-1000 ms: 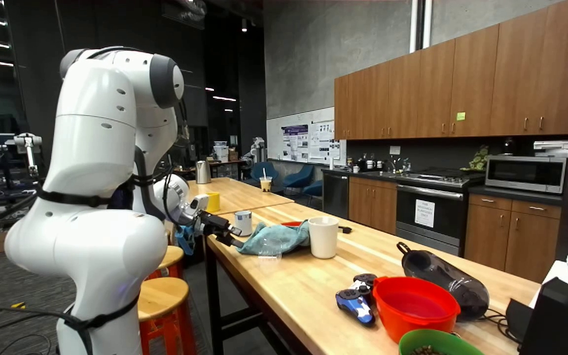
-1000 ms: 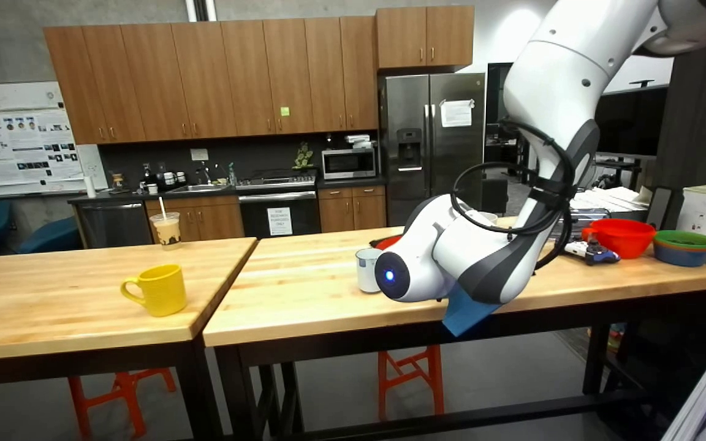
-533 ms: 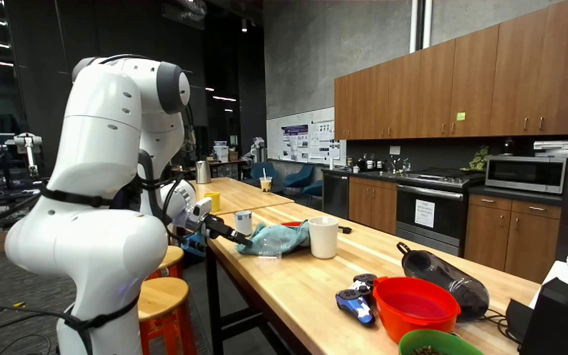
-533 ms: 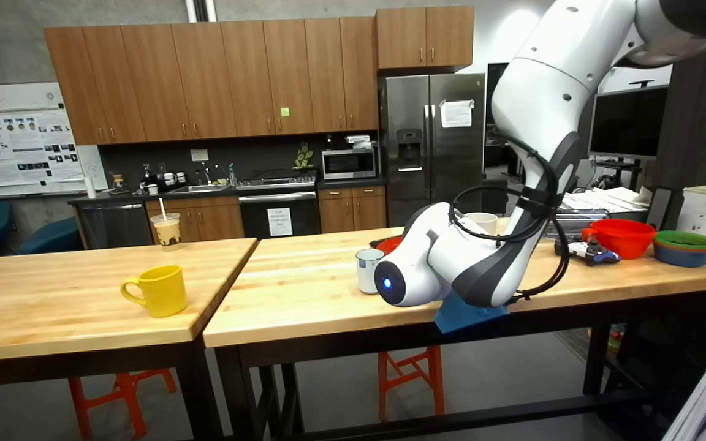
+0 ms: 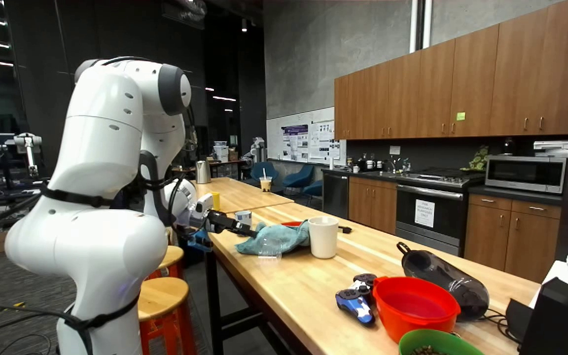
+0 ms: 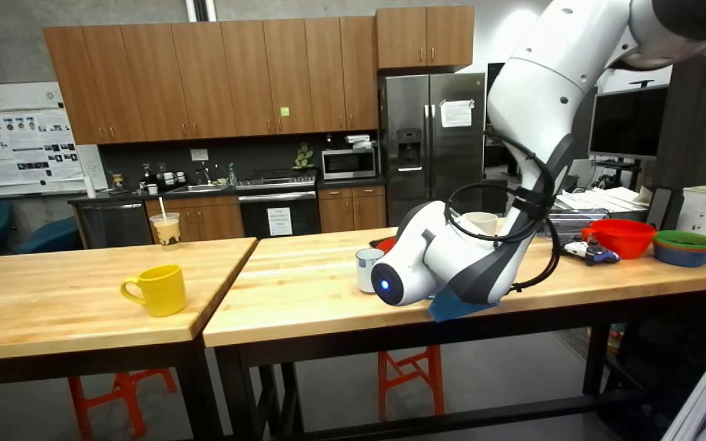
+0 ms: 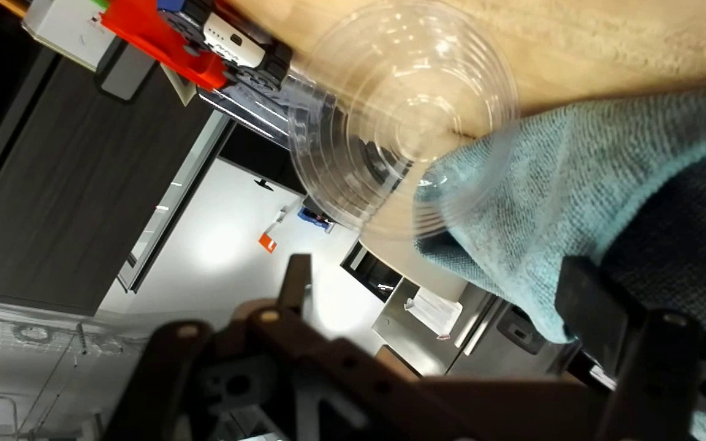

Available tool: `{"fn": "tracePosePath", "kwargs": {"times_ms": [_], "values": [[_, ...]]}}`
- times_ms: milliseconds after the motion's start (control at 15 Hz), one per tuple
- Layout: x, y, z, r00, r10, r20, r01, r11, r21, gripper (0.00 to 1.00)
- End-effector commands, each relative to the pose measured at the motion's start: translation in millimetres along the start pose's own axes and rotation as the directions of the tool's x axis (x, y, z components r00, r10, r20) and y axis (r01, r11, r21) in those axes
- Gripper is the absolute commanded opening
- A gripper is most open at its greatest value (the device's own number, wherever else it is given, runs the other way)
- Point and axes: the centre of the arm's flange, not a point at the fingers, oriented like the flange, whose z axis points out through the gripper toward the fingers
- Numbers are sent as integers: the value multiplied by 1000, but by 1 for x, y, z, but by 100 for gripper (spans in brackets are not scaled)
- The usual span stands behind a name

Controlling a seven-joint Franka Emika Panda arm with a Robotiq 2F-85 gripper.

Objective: Lay the blue cloth over the cup

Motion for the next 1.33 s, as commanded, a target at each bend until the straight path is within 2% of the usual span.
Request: {"fn": "tracePosePath", "kwargs": {"times_ms": [0,267,600,800,1267], "values": [[0,0,0,1000,0,-1,0,1000,-1,100],[0,0,-1,1000,-2,-2,2,1000,-1,100],[1,-8,-8,1000,23,9,-24,999,46,100],[-1,-11,-9,999,28,16,-28,998,49,100],[-40,-16,28,999,-39,4,40,994,-98,100]]}}
